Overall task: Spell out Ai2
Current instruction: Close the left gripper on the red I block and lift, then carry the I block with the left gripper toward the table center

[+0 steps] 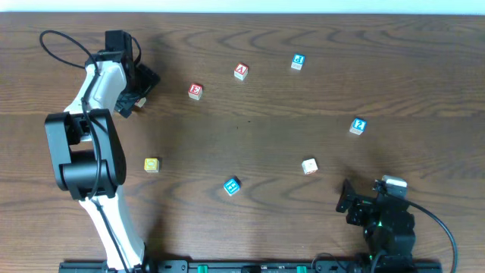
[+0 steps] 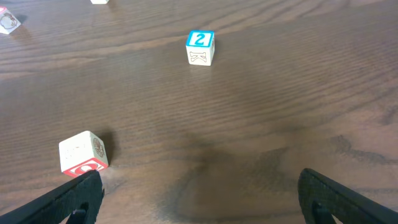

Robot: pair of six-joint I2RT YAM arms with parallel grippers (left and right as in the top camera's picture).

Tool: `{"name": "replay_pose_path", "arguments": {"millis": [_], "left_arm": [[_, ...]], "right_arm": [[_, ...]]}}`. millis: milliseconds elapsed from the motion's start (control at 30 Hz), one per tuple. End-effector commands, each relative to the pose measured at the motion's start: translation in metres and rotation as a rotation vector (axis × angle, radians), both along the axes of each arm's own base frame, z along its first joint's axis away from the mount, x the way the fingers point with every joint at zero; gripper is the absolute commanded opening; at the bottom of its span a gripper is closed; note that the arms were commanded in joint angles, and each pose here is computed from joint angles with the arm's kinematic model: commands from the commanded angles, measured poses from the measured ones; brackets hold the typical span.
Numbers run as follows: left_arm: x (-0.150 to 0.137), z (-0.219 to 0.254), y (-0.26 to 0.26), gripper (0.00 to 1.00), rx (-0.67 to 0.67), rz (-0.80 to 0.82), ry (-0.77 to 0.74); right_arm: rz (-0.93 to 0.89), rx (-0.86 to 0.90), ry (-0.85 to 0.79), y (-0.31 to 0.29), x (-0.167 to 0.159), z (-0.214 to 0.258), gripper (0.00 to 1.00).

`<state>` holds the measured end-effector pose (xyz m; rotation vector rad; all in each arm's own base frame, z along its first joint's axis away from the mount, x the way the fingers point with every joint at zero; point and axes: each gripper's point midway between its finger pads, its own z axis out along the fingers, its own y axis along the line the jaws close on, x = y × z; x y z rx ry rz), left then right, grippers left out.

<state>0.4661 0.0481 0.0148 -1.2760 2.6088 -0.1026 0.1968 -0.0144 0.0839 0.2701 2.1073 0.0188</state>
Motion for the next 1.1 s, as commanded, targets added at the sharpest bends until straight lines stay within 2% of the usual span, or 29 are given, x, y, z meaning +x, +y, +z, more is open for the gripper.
{"name": "replay_pose_path", "arguments": {"millis": [0,200,600,733,1067], "left_arm": [[-0.0120,-0.0163,0.0069,0.87,0.012,0.027,0.047],[-0.0098,-0.0162,0.0070,0.66,0.012,0.030,0.037],[-0.0095,-0.0161,0.0071,0.46,0.012,0.030,0.036],[-0.0094,-0.0161,0.0071,0.40,0.012,0.030,0.036],[-0.0103,-0.0163,0.0069,0.34,0.028,-0.041,0.043]], "right_arm": [[0.004,-0.010,0.002,-0.0005,-0.0003,-0.0013,0.99],[0.004,-0.010,0.002,-0.0005,-0.0003,-0.0013,0.99],[0.004,-0.009,0.002,-0.0005,-0.0003,-0.0013,0.99],[0.004,-0.010,0.002,-0.0005,-0.0003,-0.0013,0.99],[0.004,-0.010,0.002,-0.0005,-0.0003,-0.0013,0.99]]}}
